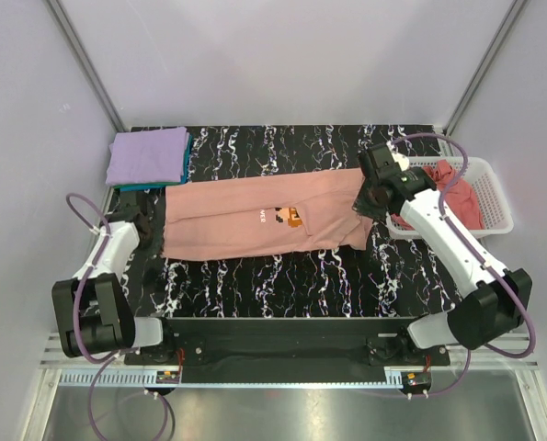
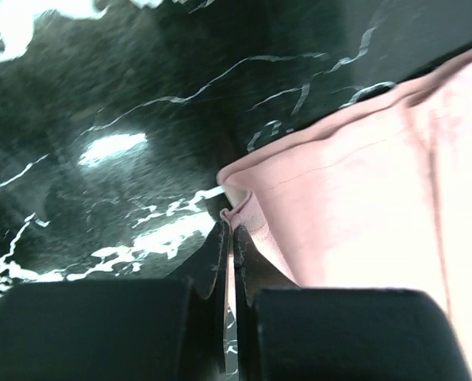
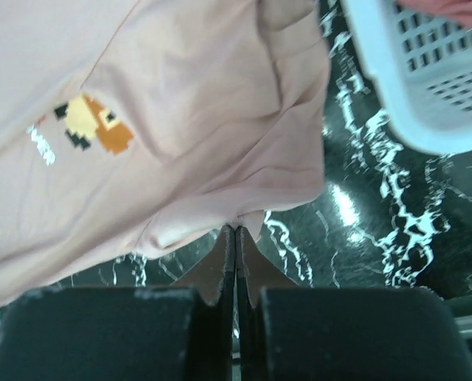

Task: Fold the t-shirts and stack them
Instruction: Fold the tshirt

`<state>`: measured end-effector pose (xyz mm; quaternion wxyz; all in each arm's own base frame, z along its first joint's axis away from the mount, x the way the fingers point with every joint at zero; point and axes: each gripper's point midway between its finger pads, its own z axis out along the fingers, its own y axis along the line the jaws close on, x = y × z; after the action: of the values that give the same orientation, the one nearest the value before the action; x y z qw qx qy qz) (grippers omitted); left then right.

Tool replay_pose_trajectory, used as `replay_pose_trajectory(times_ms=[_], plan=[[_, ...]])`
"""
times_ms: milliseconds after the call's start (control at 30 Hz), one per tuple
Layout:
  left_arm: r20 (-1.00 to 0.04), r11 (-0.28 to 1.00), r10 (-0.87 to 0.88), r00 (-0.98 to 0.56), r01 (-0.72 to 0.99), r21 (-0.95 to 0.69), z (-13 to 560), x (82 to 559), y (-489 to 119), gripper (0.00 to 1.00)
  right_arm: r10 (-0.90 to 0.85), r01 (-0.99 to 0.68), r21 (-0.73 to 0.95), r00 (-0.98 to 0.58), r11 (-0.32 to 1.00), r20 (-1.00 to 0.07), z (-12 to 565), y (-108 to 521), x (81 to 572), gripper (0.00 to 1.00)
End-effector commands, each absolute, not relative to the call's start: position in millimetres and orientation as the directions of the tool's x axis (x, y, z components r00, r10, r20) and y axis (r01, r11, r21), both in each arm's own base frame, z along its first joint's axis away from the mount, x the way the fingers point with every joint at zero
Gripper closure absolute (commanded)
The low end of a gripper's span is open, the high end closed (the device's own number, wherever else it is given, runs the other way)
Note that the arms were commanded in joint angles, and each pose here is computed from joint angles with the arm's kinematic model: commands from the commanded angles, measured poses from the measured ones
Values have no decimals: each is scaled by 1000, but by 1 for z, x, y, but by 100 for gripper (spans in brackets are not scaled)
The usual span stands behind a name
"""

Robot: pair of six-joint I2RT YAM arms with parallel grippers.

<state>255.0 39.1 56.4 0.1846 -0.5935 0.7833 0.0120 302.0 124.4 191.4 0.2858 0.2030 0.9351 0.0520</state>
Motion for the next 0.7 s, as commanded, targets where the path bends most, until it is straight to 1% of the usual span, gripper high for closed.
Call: replay_pose_trajectory(times_ms=[0, 233, 400, 667], plan=[[-344, 332, -905, -249, -921, -205, 71, 270, 48, 100, 415, 383, 181, -711, 906, -568, 203, 101, 322, 100], [-356, 370, -894, -272, -897, -243, 83, 297, 49, 100, 414, 371, 202, -690, 907, -594, 207, 99, 351, 100], [-322, 372, -900, -294, -903, -216, 72, 308, 48, 100, 407, 382, 175, -693, 907, -595, 197, 93, 371, 100], [-307, 379, -901, -305, -899, -220, 69, 333, 49, 100, 381, 368, 153, -694, 917, -611, 197, 90, 398, 100]])
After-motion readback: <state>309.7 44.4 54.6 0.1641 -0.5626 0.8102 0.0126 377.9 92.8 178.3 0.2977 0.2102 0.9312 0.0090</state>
